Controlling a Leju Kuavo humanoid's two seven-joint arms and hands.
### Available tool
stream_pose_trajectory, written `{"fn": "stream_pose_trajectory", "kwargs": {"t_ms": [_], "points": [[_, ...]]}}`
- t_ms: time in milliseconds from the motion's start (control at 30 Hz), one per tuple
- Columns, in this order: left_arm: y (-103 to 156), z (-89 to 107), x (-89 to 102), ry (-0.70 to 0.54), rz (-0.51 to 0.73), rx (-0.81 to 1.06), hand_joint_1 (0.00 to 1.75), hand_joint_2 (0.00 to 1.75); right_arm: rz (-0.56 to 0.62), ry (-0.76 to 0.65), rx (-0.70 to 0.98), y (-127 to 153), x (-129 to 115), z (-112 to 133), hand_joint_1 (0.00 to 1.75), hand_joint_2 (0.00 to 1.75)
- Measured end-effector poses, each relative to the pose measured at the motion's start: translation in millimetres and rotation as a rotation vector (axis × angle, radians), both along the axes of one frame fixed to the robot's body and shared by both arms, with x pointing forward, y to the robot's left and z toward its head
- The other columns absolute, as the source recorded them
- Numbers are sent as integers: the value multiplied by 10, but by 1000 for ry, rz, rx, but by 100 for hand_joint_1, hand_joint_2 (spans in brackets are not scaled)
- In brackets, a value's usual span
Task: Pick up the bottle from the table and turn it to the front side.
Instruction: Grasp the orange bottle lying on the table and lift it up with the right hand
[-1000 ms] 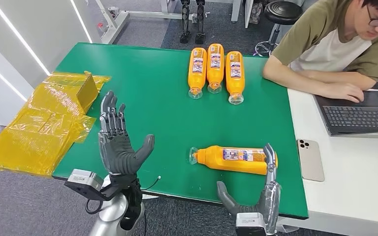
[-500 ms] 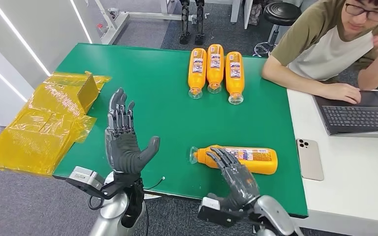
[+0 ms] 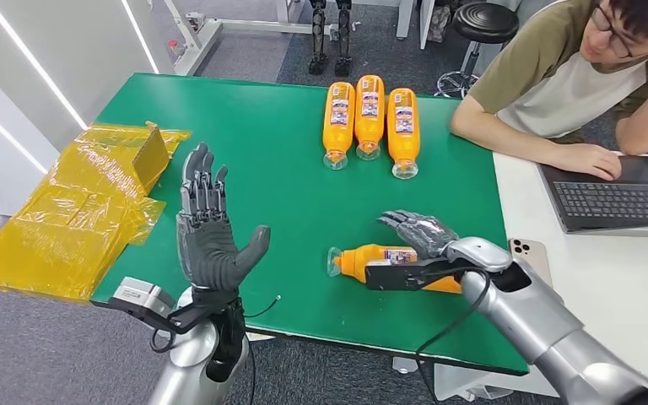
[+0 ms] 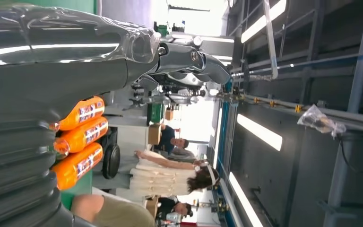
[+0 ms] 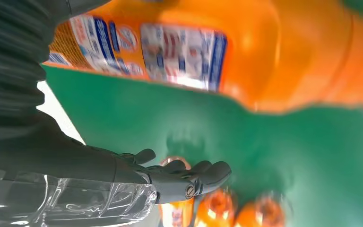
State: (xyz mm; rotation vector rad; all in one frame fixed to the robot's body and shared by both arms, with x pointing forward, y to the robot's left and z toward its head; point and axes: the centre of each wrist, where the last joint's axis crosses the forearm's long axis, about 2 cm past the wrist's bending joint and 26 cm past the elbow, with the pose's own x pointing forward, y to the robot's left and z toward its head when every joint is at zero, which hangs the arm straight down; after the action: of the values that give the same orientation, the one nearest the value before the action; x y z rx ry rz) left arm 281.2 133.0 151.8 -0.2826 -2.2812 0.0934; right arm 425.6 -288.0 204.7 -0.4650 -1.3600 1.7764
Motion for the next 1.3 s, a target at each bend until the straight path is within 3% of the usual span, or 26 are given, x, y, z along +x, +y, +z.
{"fn": "stream_pose_trajectory", "kwargs": {"t_ms": [233,500,733,1233,1267,1300], "points": [[84,13,24,9,65,-29,0,175,27,180,-129,-52,152,19,0,175],[143,52,25,1,106,-49,0,175,15,269,-246,-101,241,4,0,175],[165,61,24,0,125,-53,0,175,-46,269,-358,-123,323,46,0,175],[200,58,7,5,155,-62,0,175,-97,241,-427,-86,374,-39,0,175],[201,57,6,5,156,-62,0,175,-99,241,-431,-91,376,-41,3,175],[201,56,5,6,156,-62,0,175,-100,242,-434,-94,377,-41,41,175]]}}
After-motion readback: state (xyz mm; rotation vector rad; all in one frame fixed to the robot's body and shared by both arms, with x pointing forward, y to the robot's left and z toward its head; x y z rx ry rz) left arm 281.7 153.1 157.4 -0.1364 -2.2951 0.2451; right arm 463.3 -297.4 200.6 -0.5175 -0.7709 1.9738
